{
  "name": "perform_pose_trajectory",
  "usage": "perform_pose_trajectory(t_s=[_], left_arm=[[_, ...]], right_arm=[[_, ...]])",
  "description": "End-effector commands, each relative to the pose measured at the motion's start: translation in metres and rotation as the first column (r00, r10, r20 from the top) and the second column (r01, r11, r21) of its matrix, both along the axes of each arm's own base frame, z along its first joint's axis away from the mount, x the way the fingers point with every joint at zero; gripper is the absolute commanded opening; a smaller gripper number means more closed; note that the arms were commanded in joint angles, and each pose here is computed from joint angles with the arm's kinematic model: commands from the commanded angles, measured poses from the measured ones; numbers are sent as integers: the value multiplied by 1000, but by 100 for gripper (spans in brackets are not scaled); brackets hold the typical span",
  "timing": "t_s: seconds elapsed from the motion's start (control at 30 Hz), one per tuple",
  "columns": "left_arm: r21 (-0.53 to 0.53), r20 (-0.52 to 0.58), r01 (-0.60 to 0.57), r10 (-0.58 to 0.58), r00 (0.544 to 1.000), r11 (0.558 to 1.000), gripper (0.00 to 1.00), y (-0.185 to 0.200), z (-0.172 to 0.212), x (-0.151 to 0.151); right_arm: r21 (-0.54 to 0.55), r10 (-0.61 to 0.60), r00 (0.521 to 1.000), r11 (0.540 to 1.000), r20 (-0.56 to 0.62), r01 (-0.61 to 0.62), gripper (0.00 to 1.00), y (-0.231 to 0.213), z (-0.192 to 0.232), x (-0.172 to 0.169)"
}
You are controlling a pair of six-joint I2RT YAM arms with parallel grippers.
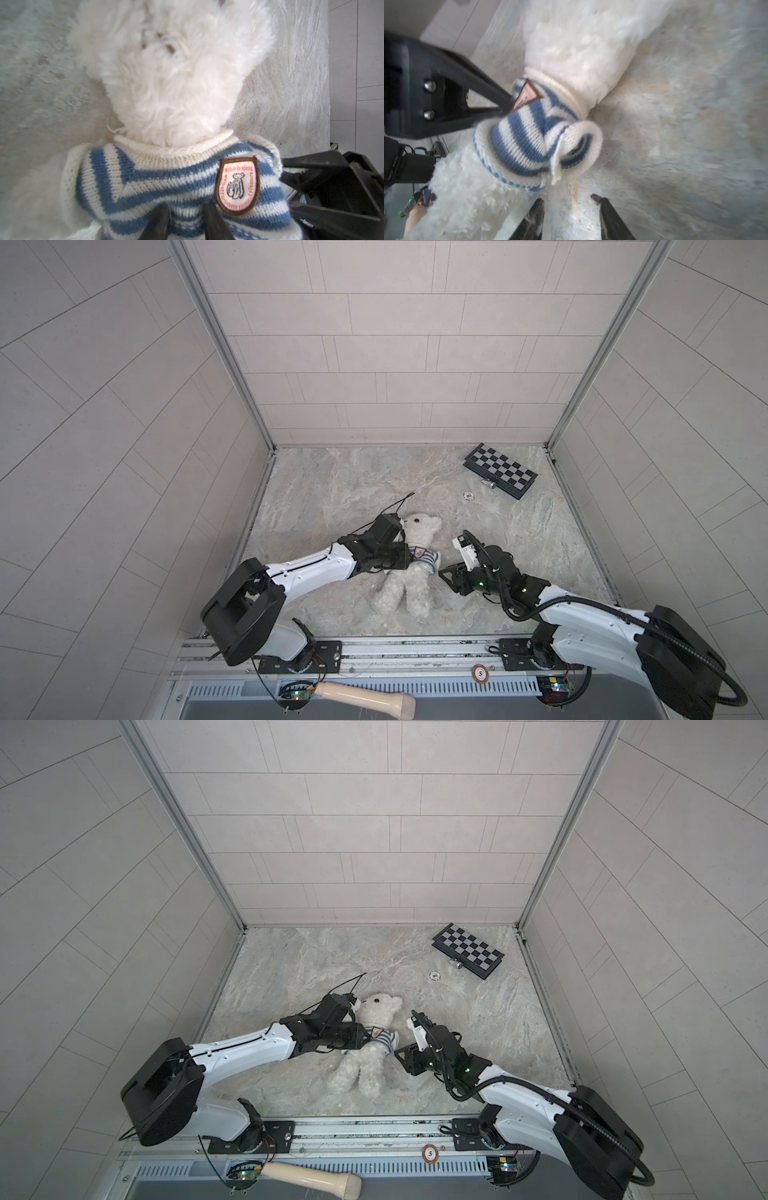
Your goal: Dress the teddy bear
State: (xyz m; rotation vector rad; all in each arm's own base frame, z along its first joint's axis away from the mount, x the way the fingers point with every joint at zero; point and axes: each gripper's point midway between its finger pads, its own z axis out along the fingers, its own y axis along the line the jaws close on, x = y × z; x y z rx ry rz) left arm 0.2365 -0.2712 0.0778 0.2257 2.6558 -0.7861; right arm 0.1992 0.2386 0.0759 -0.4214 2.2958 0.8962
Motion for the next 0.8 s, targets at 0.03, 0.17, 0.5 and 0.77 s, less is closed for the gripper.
perform_pose_trajectory(t_s=[0.03, 0.17, 0.5, 0.77], left_arm=[[143, 33, 42, -48, 998, 989, 28, 26, -25, -1], [189, 52, 60, -71, 996, 980, 26, 33, -35, 1], [206, 87, 105, -125, 988, 973, 23, 33, -39, 3], [189, 96, 108, -128, 987, 976, 23, 31, -38, 4]], right_arm=[[97, -14, 999, 995, 50, 9, 43, 28, 34, 10], [110, -144, 987, 985, 74, 135, 45, 7, 43, 18], [75, -345, 939, 936, 16, 343, 57, -66, 58, 81], [313, -177, 978, 927, -114, 205, 72, -5, 56, 142]])
